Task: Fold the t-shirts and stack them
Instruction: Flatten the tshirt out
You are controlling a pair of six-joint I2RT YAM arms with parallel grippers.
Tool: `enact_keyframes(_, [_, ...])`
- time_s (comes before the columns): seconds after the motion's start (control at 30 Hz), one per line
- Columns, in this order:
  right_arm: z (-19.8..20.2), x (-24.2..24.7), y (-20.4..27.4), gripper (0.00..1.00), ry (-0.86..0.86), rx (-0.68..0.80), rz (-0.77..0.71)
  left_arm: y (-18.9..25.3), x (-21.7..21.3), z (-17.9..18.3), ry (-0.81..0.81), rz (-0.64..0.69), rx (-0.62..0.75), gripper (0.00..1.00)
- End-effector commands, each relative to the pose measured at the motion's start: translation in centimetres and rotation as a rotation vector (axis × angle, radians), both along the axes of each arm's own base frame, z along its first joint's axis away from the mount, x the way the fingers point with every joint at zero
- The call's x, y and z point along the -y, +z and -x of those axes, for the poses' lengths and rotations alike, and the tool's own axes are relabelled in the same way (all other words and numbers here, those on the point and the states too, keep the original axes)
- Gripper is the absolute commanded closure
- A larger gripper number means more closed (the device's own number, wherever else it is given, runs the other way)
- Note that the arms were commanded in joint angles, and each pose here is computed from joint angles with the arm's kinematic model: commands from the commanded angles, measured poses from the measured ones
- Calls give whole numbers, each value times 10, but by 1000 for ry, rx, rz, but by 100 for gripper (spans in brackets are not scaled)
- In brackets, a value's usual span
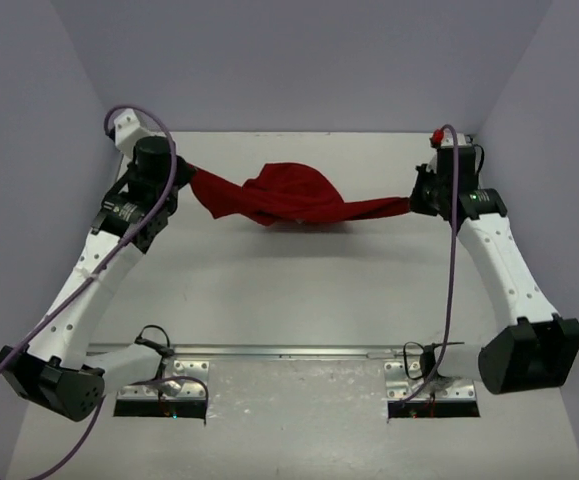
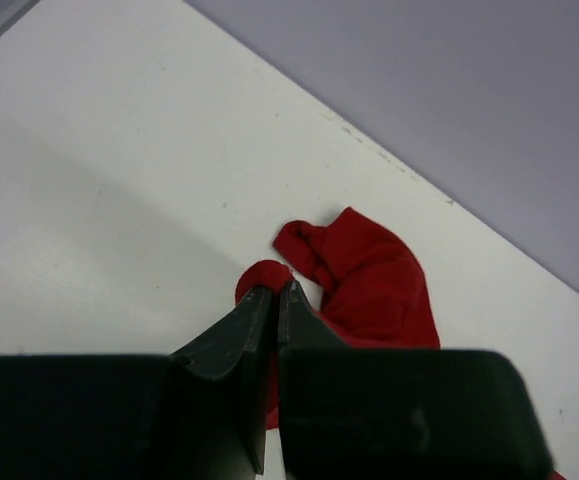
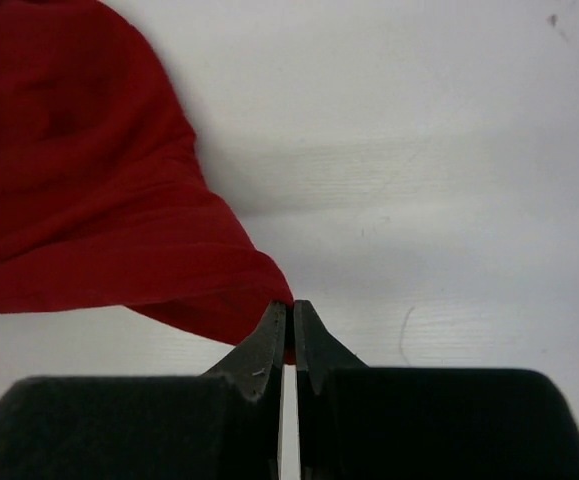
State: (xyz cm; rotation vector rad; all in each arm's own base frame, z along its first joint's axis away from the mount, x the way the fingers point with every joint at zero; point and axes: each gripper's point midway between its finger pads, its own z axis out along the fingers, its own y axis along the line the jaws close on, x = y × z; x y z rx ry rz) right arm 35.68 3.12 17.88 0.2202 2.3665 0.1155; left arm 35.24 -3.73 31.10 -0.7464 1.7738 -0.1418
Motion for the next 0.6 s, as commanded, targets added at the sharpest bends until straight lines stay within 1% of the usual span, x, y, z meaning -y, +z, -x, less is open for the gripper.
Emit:
enact_keyframes(0.0, [3,-8,89,99,54,260,-38,91,-2,-4,-26,-26,178,100])
enact_keyframes(0.03, [7,-7,106,99,59,289,-33,131,-3,-3,-33,-35,246,100])
enact_keyframes(0.07, [9,-7,149,99,62,380,-35,149,-5,2,-39,-44,263,100])
enact_keyframes(0.1, [18,-6,173,99,63,421,-34,164,-5,1,-39,-52,280,100])
enact_keyframes(0.13, [22,-4,194,99,51,467,-29,213,-11,16,-33,-48,377,100])
enact_keyframes(0.17, [30,-2,233,99,42,560,-30,230,-16,25,-22,-53,404,100])
enact_keyframes(0.2, [36,0,254,99,34,611,-34,246,-19,31,-14,-57,436,100])
enact_keyframes(0.23, [44,2,272,99,25,659,-34,277,-27,50,-1,-57,511,100])
enact_keyframes(0.27, [54,-1,305,99,47,736,-42,292,-31,59,7,-59,556,100])
enact_keyframes(0.3, [63,-2,334,99,72,800,-30,313,-40,77,26,-73,625,100])
enact_keyframes(0.33, [57,-2,330,99,79,787,-15,321,-43,85,30,-80,652,100])
enact_keyframes(0.37, [66,1,358,99,73,848,0,326,-50,92,59,-90,665,100])
enact_keyframes(0.4, [66,6,361,99,59,834,25,332,-54,101,73,-95,682,100])
enact_keyframes(0.43, [62,9,377,99,52,855,56,336,-59,108,88,-109,684,100])
enact_keyframes(0.5, [58,10,376,99,56,821,67,337,-63,111,102,-119,676,100])
enact_keyframes(0.57, [52,5,378,99,71,816,42,334,-63,110,101,-129,659,100])
